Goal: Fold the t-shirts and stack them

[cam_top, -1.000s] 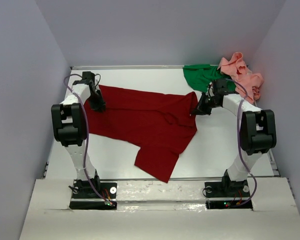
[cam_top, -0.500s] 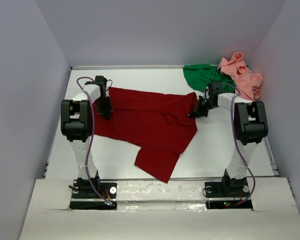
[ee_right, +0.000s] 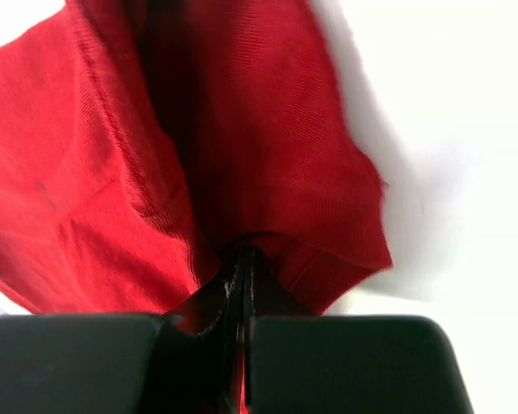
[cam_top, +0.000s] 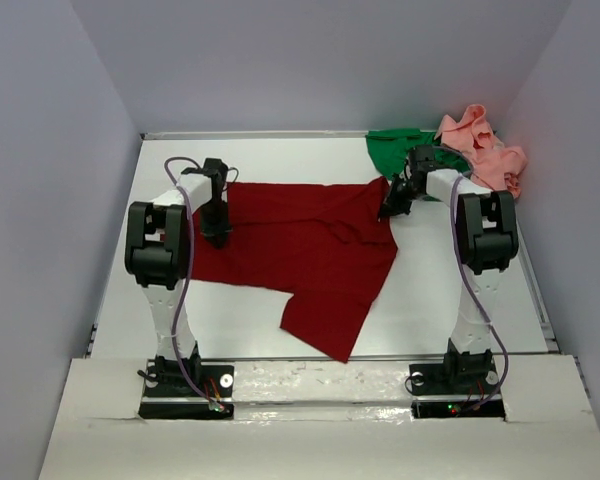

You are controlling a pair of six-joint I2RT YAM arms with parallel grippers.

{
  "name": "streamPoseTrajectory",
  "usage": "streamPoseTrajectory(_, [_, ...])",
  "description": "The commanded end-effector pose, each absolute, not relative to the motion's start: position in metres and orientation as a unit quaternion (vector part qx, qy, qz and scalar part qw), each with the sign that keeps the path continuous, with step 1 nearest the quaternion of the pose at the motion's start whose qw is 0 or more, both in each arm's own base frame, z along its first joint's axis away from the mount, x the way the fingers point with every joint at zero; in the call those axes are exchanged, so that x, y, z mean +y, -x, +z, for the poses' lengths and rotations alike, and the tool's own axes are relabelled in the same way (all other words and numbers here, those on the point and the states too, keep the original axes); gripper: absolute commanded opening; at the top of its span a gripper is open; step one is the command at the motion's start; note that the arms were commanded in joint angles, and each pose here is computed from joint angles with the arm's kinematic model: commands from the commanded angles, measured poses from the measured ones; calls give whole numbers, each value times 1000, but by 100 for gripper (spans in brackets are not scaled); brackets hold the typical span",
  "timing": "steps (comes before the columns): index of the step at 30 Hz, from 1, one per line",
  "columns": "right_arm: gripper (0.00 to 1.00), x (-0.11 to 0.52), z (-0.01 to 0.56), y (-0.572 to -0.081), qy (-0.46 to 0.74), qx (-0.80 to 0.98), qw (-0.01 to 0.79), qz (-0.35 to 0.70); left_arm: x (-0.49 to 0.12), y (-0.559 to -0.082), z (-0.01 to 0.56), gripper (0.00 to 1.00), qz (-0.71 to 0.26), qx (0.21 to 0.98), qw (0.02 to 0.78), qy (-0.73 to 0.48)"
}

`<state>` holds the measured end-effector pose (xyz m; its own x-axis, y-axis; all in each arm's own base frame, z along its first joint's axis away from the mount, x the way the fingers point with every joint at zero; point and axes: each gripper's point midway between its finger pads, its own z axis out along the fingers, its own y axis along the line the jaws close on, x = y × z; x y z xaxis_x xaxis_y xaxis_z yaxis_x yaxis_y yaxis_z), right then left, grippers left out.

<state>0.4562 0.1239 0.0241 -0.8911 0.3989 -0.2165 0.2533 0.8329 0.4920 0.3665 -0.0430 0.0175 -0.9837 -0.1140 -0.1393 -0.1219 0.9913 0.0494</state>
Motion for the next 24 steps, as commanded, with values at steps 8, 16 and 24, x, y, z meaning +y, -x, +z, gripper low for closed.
streamPoseTrajectory(8, [0,116,16,-508,-156,952,183,187,-51,-279,17,24,23,997,6,69])
streamPoseTrajectory(16, [0,113,28,-518,-145,954,195,177,-46,-278,26,24,35,995,39,83])
streamPoseTrajectory(24, [0,106,85,-519,-131,944,250,171,-54,-330,66,25,17,989,117,94])
